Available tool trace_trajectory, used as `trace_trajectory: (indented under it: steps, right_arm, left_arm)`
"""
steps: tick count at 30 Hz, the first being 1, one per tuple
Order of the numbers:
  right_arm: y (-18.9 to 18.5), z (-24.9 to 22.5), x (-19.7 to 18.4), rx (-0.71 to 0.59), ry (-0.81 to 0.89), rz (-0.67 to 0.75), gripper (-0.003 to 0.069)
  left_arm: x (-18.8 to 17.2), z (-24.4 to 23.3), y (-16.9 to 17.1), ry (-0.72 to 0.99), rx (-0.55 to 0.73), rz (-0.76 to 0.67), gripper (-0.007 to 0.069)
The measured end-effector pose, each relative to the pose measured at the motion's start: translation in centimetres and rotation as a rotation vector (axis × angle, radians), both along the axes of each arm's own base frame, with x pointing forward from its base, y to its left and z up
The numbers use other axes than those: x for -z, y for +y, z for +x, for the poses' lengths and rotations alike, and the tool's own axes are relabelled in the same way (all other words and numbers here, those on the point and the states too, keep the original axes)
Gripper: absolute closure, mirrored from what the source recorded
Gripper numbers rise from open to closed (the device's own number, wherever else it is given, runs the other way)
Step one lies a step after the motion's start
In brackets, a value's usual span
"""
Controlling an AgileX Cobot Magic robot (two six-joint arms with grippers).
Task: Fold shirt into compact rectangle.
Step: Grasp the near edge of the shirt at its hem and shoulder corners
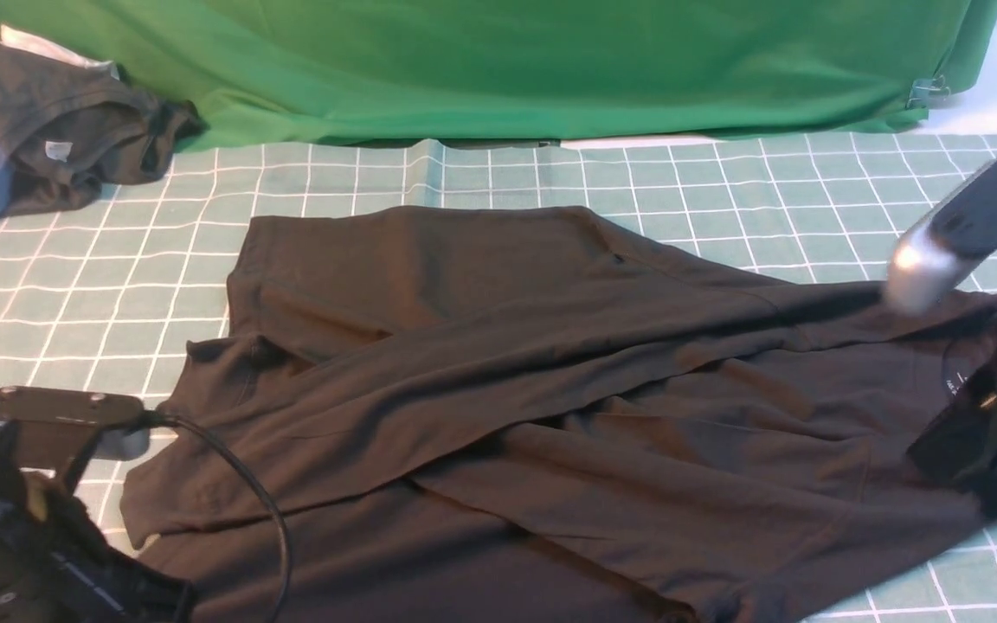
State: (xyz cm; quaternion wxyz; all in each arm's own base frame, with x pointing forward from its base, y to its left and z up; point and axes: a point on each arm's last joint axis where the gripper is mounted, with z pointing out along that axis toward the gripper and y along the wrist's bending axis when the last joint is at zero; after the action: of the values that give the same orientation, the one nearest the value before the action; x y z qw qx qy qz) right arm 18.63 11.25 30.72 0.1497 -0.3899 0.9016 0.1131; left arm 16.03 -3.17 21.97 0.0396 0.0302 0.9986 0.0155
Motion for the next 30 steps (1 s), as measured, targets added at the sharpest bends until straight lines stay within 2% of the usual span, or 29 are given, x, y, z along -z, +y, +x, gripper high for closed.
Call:
trace_trajectory:
  steps: [3,6,7,9,11,12,14,16,22,26,28,29,30]
  right_arm:
    - [1.5,-0.1,1.1,-0.059,0.016,-0.011,0.0454]
    - [4.1,0.5,3.3,-0.131,0.012,-0.054,0.0343]
    - [4.7,0.8,4.2,-0.127,0.020,-0.074,0.0298]
    - [5.2,1.2,5.0,-0.122,0.034,-0.090,0.0253]
    - [5.9,2.1,7.1,-0.112,0.086,-0.137,0.0167]
    - [5.9,2.2,7.3,-0.111,0.089,-0.141,0.0162]
    - [6.5,3.0,9.6,-0.110,0.143,-0.183,0.0099]
    - [6.8,3.2,10.7,-0.115,0.168,-0.204,0.0080]
    - [8.0,3.3,13.7,-0.141,0.170,-0.225,0.0070]
    - [8.3,2.6,15.0,-0.166,0.148,-0.224,0.0102]
    - [8.3,2.2,15.3,-0.178,0.152,-0.233,0.0153]
    - [8.3,2.1,15.5,-0.178,0.152,-0.237,0.0232]
    - [8.3,2.0,15.5,-0.174,0.156,-0.239,0.0279]
  left_arm:
    - [-0.1,-0.2,0.1,0.009,-0.003,0.008,0.0620]
    - [-0.1,-0.3,0.1,0.014,-0.005,0.013,0.0619]
    - [-0.1,-0.3,0.1,0.014,-0.008,0.012,0.0619]
    - [-0.1,-0.3,0.2,0.013,-0.009,0.013,0.0619]
    - [-0.1,-0.3,0.2,0.013,-0.011,0.013,0.0619]
    - [-0.1,-0.3,0.2,0.013,-0.011,0.013,0.0619]
    - [-0.1,-0.3,0.2,0.013,-0.011,0.013,0.0619]
    - [-0.1,-0.3,0.2,0.013,-0.011,0.013,0.0619]
    - [-0.1,-0.2,0.1,0.008,-0.012,0.012,0.0619]
    - [-0.1,-0.2,0.1,0.006,-0.012,0.011,0.0619]
    - [-0.1,-0.2,0.1,0.006,-0.012,0.011,0.0619]
    - [-0.1,-0.2,0.1,0.005,-0.012,0.011,0.0619]
    - [-0.1,-0.2,0.1,0.005,-0.012,0.011,0.0619]
